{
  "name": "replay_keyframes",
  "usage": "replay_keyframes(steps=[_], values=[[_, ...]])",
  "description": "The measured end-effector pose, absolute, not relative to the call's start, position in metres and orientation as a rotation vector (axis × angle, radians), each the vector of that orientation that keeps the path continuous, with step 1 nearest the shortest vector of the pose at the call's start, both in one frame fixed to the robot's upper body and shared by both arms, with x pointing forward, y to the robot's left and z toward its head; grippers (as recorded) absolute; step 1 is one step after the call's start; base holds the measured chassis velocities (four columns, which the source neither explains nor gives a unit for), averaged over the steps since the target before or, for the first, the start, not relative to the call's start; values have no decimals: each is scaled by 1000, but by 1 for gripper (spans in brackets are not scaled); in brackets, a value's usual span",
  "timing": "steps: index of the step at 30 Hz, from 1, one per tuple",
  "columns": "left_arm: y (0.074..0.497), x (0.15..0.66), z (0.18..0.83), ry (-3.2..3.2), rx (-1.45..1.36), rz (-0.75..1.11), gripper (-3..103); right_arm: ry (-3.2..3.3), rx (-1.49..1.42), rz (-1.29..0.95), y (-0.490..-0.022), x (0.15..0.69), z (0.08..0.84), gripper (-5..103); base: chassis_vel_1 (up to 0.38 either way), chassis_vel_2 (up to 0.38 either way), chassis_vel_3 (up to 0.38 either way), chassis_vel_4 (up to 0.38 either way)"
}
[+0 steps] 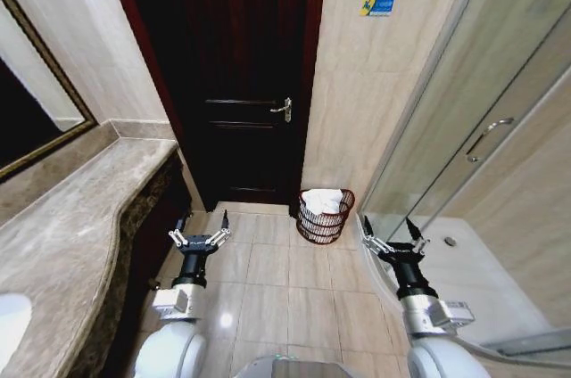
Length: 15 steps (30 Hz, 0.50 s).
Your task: Discard the used towel into the hamper.
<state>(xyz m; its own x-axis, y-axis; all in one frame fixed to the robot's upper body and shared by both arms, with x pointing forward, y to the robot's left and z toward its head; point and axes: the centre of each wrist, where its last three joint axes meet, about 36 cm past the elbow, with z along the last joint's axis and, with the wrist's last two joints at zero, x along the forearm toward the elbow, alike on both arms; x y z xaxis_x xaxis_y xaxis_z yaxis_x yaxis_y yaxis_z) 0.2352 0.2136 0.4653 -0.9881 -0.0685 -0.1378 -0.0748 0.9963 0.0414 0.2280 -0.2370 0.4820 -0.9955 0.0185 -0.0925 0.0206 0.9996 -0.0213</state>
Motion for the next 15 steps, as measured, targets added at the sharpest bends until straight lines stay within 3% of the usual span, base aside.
replay_keyframes(steps=[15], values=[[208, 234, 468, 2998, -87, 72, 100, 3041, 43, -42, -240, 227, 486, 100, 116, -121, -117, 124]])
